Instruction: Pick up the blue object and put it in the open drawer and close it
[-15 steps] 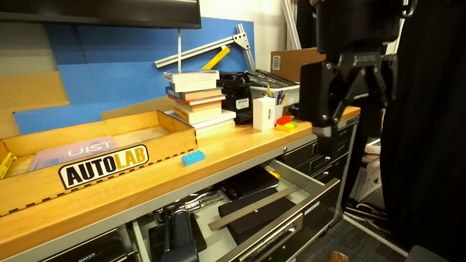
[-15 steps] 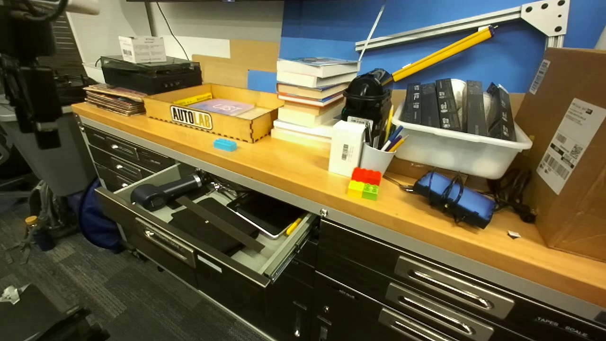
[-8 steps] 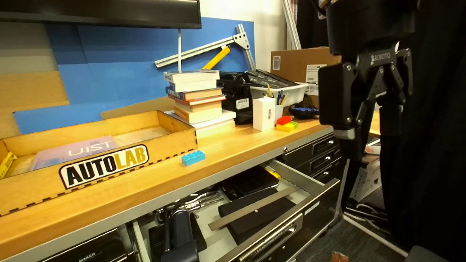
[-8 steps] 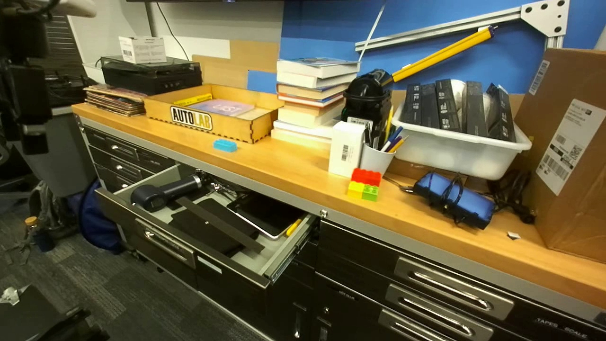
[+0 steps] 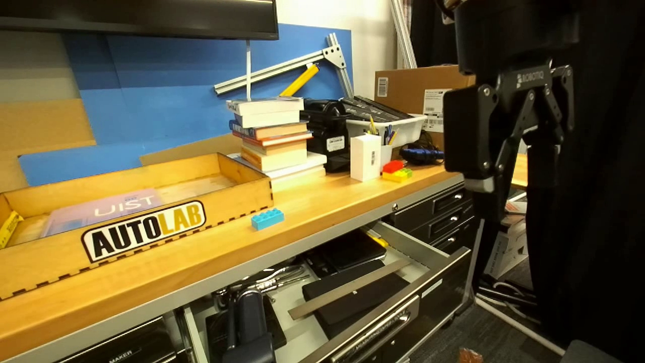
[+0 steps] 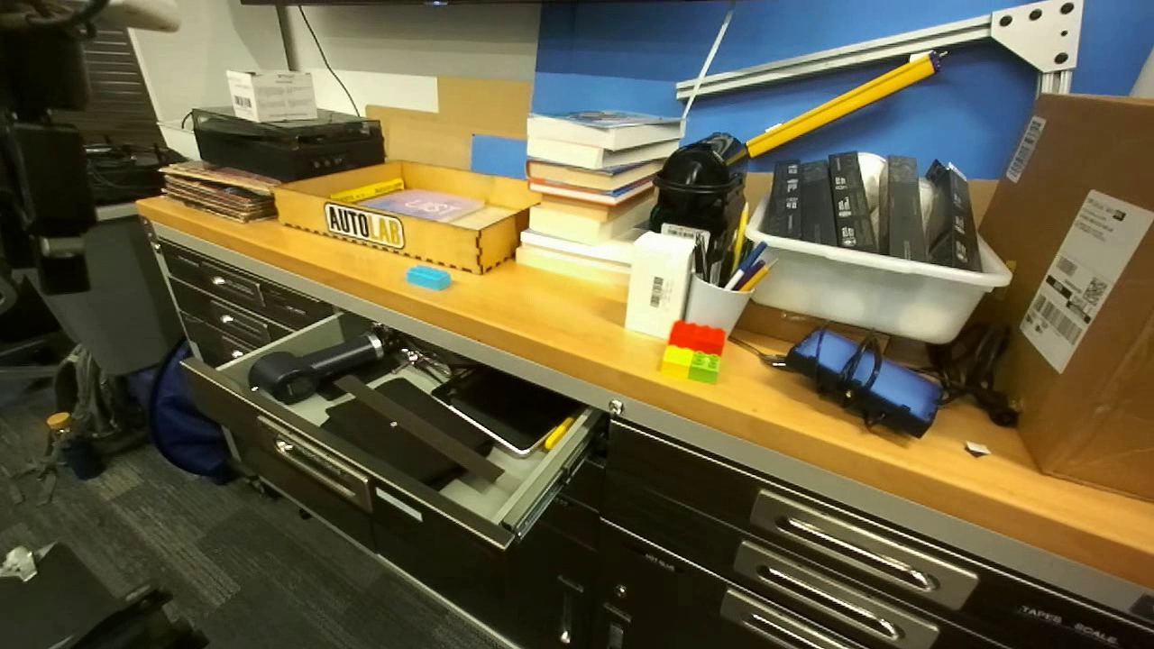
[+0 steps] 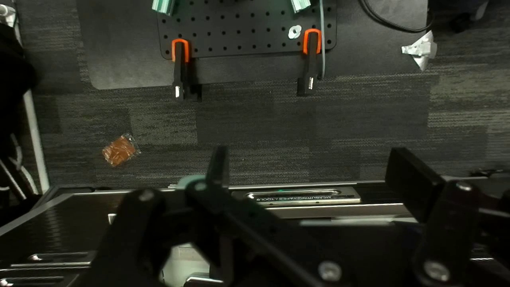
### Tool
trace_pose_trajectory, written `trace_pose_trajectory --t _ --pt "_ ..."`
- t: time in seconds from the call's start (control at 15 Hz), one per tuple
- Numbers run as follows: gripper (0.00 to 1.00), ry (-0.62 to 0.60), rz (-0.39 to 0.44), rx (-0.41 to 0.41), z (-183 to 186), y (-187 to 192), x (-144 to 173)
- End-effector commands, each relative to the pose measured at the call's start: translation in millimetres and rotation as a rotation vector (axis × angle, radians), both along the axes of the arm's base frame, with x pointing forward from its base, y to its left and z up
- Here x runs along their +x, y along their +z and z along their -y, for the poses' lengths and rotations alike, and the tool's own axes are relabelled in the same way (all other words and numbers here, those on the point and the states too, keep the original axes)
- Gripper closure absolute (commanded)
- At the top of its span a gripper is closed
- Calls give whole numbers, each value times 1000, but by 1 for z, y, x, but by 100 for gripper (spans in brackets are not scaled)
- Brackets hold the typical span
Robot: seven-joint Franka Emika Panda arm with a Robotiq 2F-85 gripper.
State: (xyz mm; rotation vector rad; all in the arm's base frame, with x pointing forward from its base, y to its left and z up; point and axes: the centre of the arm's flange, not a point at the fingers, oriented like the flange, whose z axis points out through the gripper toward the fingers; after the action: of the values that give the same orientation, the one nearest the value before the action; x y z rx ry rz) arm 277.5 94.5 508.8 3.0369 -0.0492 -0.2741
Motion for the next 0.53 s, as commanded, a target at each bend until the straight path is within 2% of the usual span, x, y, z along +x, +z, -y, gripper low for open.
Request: trace_pose_trajectory --t 0.0,0.27,0.47 --pt "0 -66 85 35 -4 1 2" --pt "0 -150 255 152 -43 4 32" --pt "0 -146 378 178 -78 4 59"
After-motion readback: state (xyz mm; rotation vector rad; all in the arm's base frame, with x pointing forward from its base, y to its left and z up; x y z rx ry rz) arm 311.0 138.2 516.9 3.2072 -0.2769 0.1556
